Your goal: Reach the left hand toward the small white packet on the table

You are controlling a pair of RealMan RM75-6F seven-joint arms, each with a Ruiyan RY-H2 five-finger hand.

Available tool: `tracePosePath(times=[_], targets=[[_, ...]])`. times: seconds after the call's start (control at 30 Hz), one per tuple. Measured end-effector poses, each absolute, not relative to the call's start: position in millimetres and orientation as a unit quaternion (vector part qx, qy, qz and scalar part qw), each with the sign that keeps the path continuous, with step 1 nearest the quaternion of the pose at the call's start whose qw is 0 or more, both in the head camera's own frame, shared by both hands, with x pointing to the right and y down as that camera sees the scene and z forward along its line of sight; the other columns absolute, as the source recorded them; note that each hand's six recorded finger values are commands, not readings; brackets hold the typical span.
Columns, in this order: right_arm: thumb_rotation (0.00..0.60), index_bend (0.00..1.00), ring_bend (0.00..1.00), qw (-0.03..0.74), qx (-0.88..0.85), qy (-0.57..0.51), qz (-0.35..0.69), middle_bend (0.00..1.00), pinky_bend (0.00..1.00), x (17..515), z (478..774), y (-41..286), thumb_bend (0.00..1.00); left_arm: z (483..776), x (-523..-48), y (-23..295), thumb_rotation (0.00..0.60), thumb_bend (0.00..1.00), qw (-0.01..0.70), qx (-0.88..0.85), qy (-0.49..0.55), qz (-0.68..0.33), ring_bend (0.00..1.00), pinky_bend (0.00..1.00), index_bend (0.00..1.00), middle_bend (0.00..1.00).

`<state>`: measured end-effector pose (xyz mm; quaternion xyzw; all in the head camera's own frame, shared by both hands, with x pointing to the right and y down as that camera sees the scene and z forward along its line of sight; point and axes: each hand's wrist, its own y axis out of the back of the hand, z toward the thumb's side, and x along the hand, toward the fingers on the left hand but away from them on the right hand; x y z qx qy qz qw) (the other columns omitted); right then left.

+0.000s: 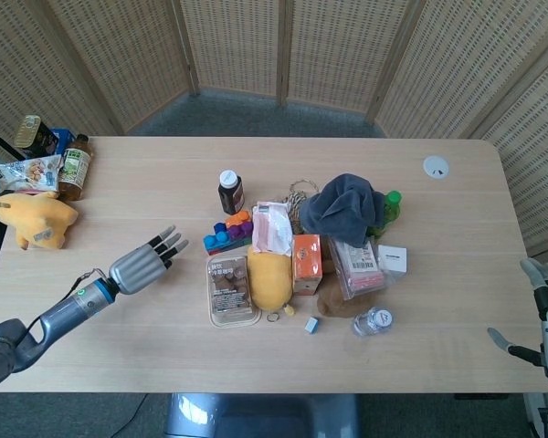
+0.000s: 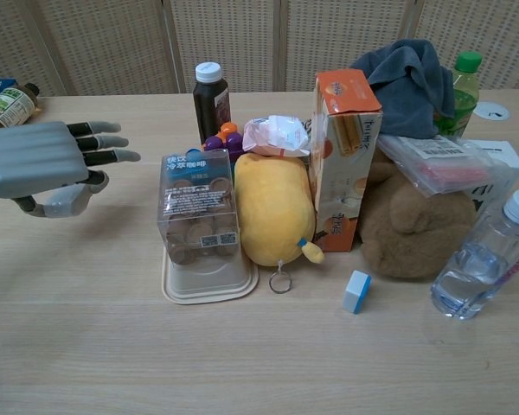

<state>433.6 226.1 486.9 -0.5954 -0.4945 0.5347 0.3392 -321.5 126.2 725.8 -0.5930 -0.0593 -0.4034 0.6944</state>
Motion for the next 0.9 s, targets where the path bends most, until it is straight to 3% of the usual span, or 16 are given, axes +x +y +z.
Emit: tracePosePath(times=[0.27,0.6,0.9], targets=[[0.6,0.0,0.0,0.34,-0.6,-0.492,0.531,0.0,0.0,430,487,227,0.0,681,-310,92,0.6,0.0,0.722,-0.572,-0.021,-0.388,0.0,0.0,0.8,0.0],[0.6,0.0,0.0,0.34,-0.603,-0.498,0.523,0.0,0.0,429,482,228,0.0,601,-287,42,0.6,0.0,0.765,-0.525,0.024,-0.372,0.0,0.0,0.79,0.0],[0.6,0.0,0.0,0.339,-0.602,-0.5,0.522,0.0,0.0,430,480,227,0.0,573,-268,25,0.6,0.0,0.779,-0.506,0.036,-0.368,0.0,0.0,0.79,0.0]])
